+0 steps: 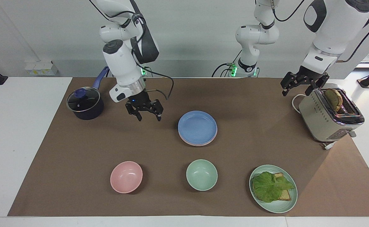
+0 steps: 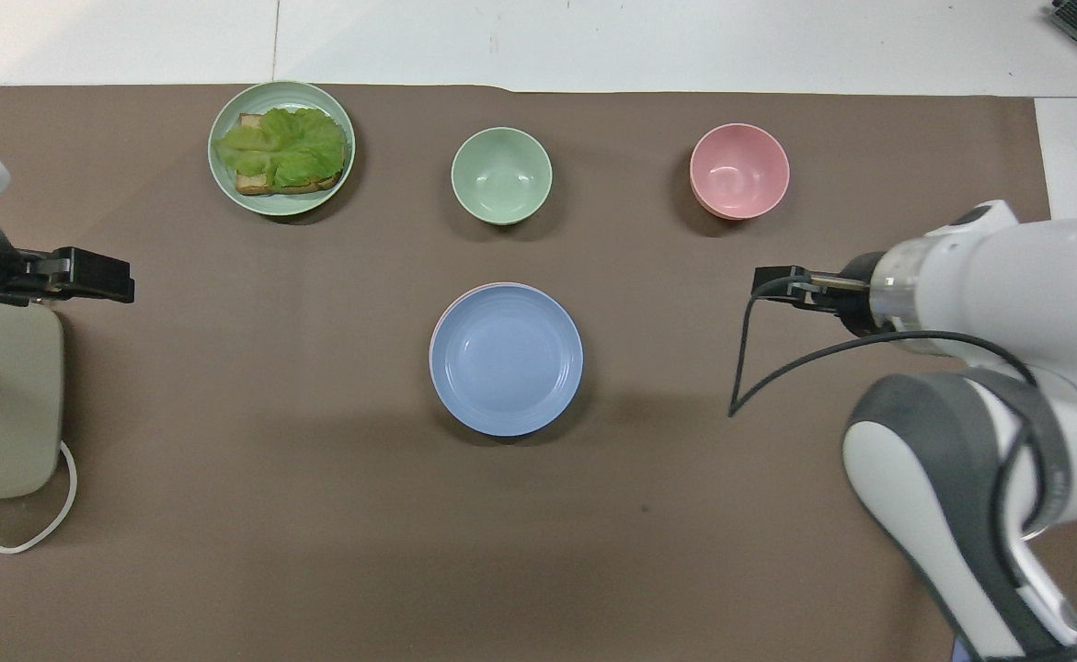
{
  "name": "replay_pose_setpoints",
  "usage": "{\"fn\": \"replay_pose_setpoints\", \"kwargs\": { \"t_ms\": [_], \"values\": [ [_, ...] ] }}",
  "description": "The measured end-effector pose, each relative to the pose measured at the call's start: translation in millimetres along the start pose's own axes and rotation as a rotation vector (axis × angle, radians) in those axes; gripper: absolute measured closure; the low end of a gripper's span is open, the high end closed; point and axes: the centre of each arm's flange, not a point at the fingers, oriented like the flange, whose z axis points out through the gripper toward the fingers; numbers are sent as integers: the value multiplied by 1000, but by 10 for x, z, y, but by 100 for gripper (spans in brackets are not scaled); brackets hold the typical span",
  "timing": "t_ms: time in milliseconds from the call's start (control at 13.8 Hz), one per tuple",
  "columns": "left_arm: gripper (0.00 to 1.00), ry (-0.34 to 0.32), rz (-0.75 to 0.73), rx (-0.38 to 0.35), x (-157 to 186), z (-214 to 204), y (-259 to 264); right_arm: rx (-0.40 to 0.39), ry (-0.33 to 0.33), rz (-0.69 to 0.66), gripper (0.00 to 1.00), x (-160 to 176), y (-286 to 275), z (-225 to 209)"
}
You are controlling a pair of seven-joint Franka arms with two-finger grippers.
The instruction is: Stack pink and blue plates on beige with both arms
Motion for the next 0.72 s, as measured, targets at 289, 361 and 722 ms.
{"fn": "replay_pose_setpoints", "kwargs": {
  "t_ms": [289, 361, 722],
  "values": [
    [0, 0, 0, 0, 0, 0, 0, -102, -70, -14, 0, 41, 471, -851],
    [0, 0, 0, 0, 0, 0, 0, -137, -71, -24, 0, 49, 484, -1012],
    [0, 0, 0, 0, 0, 0, 0, -176, -120, -42, 0, 158, 421, -1298]
  ]
}}
